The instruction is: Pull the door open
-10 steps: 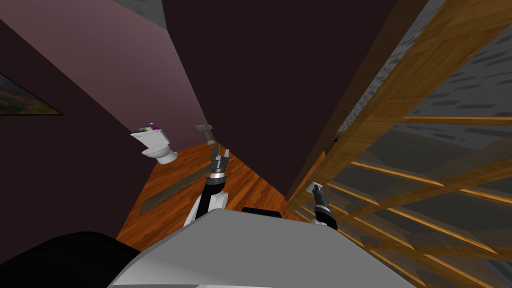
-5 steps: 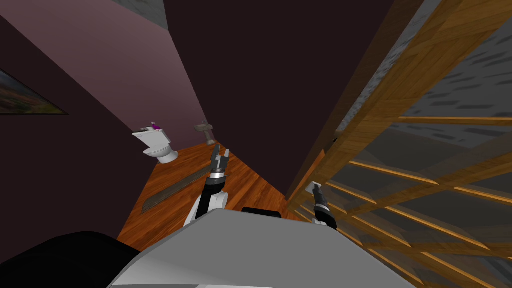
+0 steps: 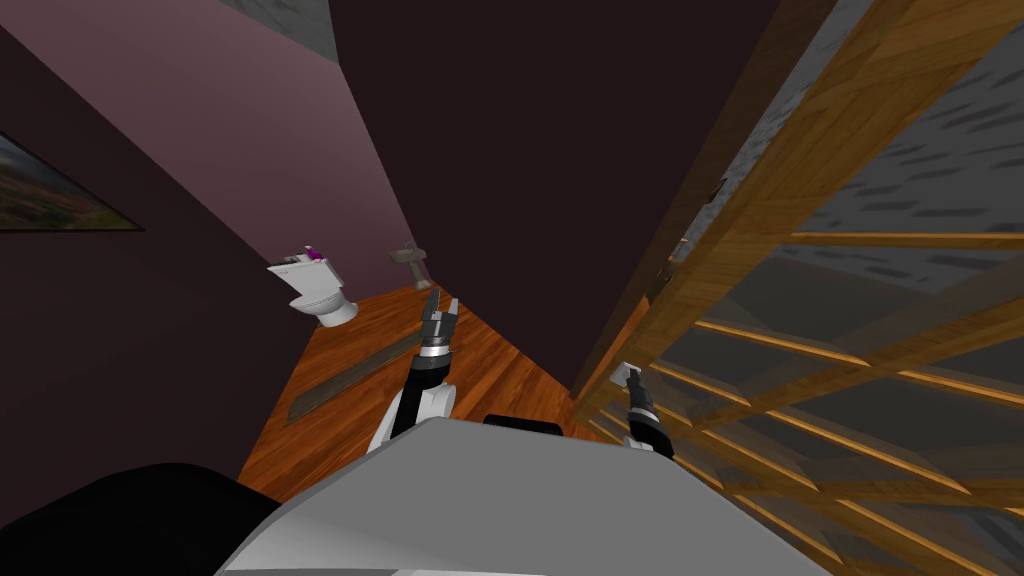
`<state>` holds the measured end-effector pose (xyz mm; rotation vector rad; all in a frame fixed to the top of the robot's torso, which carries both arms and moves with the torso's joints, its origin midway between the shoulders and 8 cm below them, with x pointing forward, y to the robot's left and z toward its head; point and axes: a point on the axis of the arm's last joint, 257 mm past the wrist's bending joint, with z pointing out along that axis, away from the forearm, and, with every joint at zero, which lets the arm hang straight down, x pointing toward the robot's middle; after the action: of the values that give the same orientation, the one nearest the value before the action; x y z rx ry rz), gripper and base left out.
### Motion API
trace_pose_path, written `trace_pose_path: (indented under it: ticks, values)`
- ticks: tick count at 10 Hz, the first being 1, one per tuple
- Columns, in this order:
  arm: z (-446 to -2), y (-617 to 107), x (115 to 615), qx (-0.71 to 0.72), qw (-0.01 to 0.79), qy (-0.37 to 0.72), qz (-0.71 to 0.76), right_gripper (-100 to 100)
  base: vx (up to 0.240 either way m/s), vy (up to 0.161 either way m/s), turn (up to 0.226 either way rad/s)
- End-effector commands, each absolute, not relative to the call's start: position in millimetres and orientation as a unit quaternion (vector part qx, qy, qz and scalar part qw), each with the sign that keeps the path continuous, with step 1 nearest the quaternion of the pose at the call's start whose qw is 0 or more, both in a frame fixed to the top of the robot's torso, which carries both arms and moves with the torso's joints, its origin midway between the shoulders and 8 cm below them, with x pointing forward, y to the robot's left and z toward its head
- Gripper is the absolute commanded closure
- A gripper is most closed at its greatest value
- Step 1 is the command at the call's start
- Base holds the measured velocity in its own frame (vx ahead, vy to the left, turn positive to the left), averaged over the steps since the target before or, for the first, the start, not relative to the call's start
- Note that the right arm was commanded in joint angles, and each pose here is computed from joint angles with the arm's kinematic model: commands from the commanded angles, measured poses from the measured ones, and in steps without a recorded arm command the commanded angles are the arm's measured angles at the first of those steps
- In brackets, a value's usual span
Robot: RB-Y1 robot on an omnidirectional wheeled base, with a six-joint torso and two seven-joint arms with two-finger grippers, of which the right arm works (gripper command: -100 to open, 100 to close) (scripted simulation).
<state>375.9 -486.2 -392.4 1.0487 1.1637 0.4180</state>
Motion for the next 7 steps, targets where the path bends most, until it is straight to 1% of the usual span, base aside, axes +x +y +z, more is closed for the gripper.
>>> trace_pose_path:
  ticks: [1,7]
  values:
    - [-397.5,-479.2,377.3,0.478,0.681,0.517,0.201,100,-0.021,-0.001,0.003]
    - [-397.0,-475.9,380.5,0.516,0.662,0.478,0.258,100,-0.025,-0.004,0.011]
